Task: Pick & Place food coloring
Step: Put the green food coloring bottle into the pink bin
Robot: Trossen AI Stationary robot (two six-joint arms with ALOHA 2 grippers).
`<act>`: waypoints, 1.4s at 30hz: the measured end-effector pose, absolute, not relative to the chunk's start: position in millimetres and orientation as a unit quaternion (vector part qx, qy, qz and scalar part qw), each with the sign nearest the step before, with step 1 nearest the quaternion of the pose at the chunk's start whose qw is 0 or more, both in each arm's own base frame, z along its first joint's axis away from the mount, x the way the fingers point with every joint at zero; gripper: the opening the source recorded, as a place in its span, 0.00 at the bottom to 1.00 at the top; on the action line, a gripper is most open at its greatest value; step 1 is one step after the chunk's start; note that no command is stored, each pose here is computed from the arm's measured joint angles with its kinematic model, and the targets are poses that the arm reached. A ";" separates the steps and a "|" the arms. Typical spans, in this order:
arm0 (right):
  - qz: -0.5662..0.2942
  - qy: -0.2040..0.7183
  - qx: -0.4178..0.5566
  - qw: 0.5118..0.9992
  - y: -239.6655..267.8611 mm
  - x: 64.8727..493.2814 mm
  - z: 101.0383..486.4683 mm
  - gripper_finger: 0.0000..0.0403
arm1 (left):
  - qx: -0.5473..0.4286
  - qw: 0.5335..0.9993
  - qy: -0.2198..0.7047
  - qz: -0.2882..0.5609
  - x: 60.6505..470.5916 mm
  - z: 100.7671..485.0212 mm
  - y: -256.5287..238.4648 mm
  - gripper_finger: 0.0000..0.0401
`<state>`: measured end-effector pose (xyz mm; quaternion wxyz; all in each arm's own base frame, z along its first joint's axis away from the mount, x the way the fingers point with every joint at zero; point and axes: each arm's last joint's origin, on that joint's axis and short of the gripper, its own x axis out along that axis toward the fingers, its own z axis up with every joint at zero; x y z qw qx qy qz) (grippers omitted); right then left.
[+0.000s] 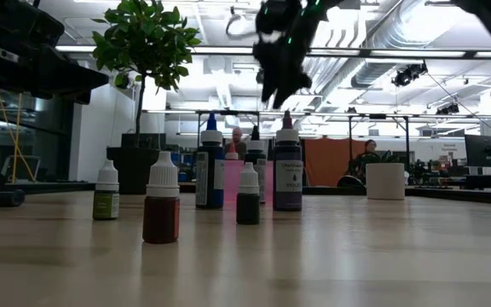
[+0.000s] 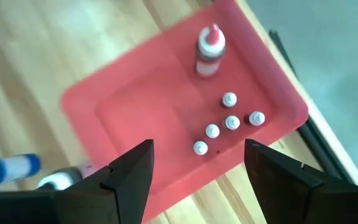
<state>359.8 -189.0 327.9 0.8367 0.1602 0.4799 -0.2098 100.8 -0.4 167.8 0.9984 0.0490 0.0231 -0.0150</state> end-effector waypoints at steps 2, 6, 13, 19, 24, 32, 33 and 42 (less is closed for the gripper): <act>-0.200 0.469 0.149 0.847 -175.8 356.8 341.4 0.59 | 0.049 0.998 0.023 -0.015 100.8 167.8 -0.4 0.00; -0.163 0.458 0.115 0.866 -140.9 357.8 360.1 0.59 | 0.049 0.998 0.023 -0.015 100.8 167.7 -0.4 0.00; -0.093 0.462 0.084 0.878 -84.3 372.1 363.5 0.59 | 0.049 0.998 0.023 -0.015 100.8 167.8 -0.3 0.00; -0.052 0.476 0.069 0.875 -41.8 385.4 354.5 0.59 | 0.049 0.998 0.023 -0.015 100.8 167.7 -0.4 0.00; -0.027 0.473 0.063 0.878 -15.7 395.9 347.7 0.59 | 0.049 0.998 0.023 -0.015 100.9 167.6 -0.4 0.00; 0.006 0.494 0.068 0.867 23.8 411.7 325.2 0.59 | 0.049 0.998 0.023 -0.015 100.8 167.7 -0.4 0.00; 0.014 0.498 0.064 0.864 31.0 412.5 322.4 0.59 | 0.049 0.998 0.023 -0.015 100.9 167.6 -0.3 0.00; 0.057 0.537 0.013 0.842 89.5 415.0 296.0 0.59 | 0.049 0.998 0.023 -0.015 100.8 167.7 -0.4 0.00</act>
